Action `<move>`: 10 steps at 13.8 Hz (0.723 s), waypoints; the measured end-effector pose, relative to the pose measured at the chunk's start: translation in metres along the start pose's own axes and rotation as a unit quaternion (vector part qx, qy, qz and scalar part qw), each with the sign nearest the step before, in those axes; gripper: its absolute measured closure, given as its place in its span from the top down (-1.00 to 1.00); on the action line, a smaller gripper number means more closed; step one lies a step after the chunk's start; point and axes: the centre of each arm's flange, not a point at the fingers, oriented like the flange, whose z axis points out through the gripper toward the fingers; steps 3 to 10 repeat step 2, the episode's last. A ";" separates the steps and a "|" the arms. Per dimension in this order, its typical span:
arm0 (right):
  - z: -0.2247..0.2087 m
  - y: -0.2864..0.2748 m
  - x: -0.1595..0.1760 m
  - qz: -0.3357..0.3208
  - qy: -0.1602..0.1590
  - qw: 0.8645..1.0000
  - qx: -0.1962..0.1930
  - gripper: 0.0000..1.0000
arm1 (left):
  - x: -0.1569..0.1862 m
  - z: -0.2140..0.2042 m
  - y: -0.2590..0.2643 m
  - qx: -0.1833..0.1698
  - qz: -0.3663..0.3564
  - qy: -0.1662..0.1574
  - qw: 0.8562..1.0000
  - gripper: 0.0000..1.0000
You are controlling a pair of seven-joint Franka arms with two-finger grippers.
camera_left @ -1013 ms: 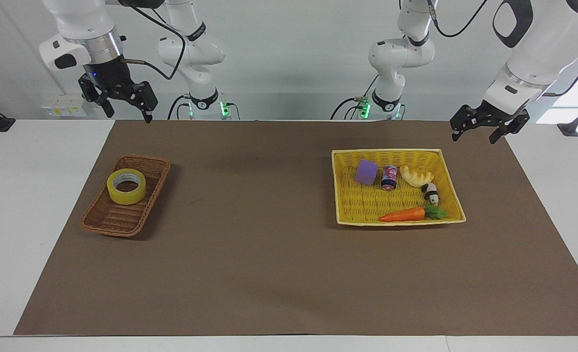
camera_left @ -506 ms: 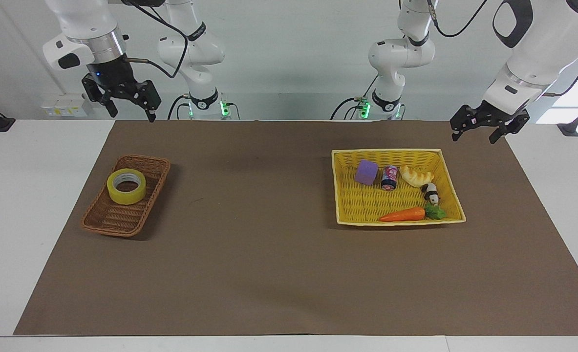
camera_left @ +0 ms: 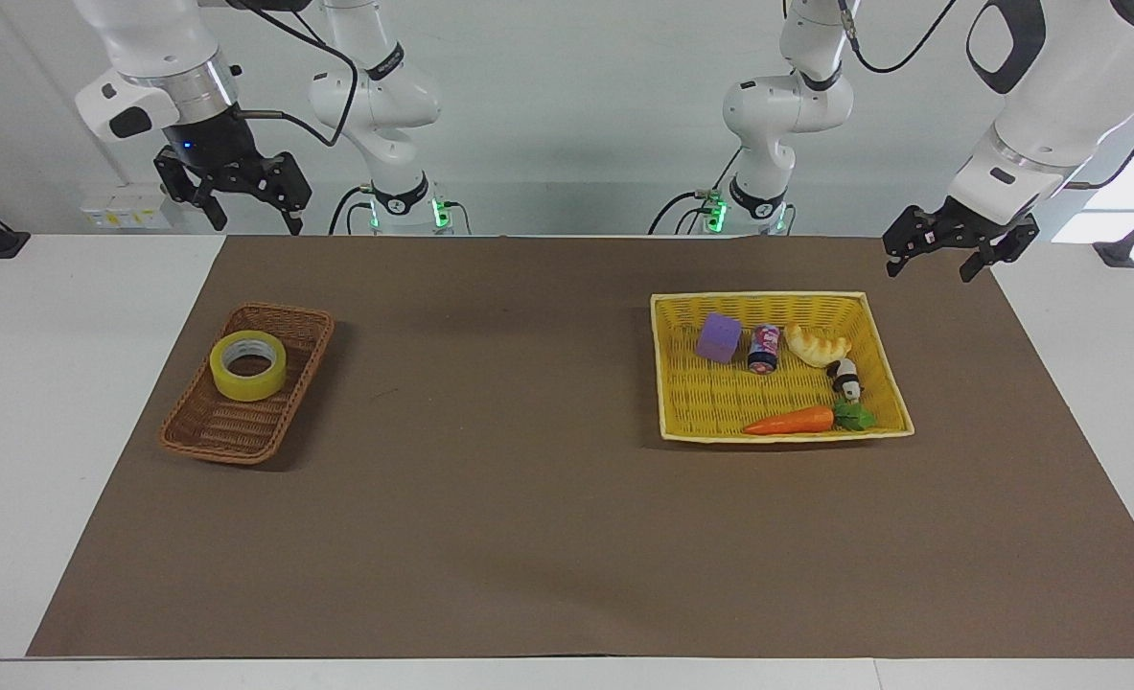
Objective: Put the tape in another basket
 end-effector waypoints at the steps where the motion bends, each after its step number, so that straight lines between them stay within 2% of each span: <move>1: 0.000 0.000 0.000 0.000 0.000 1.000 0.000 1.00 | 0.000 0.000 0.000 0.000 0.000 0.000 1.000 1.00; 10: 0.000 0.000 0.000 0.000 0.000 1.000 0.000 1.00 | 0.000 0.000 0.000 0.000 0.000 0.000 1.000 1.00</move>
